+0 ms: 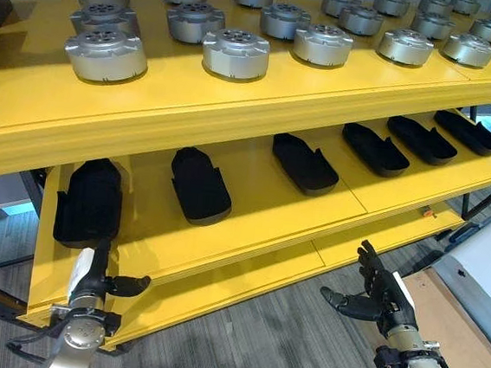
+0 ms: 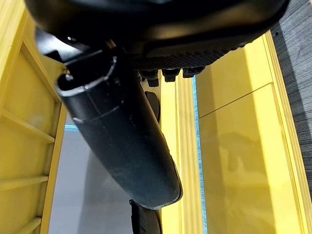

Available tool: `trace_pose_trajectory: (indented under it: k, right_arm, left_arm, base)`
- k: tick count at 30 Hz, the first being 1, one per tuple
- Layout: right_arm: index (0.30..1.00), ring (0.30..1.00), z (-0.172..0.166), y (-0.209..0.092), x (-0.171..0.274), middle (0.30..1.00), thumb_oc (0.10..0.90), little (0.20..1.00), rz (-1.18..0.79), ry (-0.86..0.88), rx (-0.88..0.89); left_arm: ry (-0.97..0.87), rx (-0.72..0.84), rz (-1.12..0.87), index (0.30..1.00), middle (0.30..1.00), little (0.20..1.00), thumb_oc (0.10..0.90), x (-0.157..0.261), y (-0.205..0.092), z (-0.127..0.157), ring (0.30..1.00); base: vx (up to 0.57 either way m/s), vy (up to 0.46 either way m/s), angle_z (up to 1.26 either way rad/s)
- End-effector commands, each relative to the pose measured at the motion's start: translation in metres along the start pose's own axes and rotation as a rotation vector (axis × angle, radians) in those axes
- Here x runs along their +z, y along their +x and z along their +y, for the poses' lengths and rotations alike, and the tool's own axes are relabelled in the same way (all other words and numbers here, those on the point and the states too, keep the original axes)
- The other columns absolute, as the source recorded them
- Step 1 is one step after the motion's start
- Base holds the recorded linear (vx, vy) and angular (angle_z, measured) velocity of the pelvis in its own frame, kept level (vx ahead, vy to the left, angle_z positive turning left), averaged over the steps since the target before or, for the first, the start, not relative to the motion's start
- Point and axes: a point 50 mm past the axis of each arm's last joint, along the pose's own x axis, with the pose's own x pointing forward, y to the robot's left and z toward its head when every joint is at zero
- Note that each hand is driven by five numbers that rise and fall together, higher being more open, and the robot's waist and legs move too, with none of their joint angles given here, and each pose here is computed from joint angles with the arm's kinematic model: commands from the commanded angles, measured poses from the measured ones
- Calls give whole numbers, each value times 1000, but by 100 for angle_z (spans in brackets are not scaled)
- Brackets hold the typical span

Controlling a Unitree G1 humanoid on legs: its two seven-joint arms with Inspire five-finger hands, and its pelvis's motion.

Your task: Move parts from the plastic box to the shelf.

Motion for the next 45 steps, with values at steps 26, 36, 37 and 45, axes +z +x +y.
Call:
trace_pose_trajectory:
  k: [26,36,37,45]
  right_arm:
    - [1000,1000,-15,17,58,1000,900,1000,-305,-43,-68]
    - [1000,1000,-15,19,62,1000,900,1000,-323,-53,-59]
    - [1000,1000,-14,20,62,1000,900,1000,-319,-55,-54]
    - [1000,1000,-8,23,61,1000,900,1000,-317,-44,-30]
  left_arm:
    - [-477,173,-452,1000,1000,1000,900,107,18,41,1000]
    - [-581,186,-568,1000,1000,1000,900,126,8,55,1000]
    - [-572,200,-560,1000,1000,1000,900,127,12,56,1000]
    - [-570,248,-515,1000,1000,1000,900,132,35,59,1000]
  base:
    - [0,0,0]
    - [0,0,0]
    - [0,0,0]
    - [0,0,0]
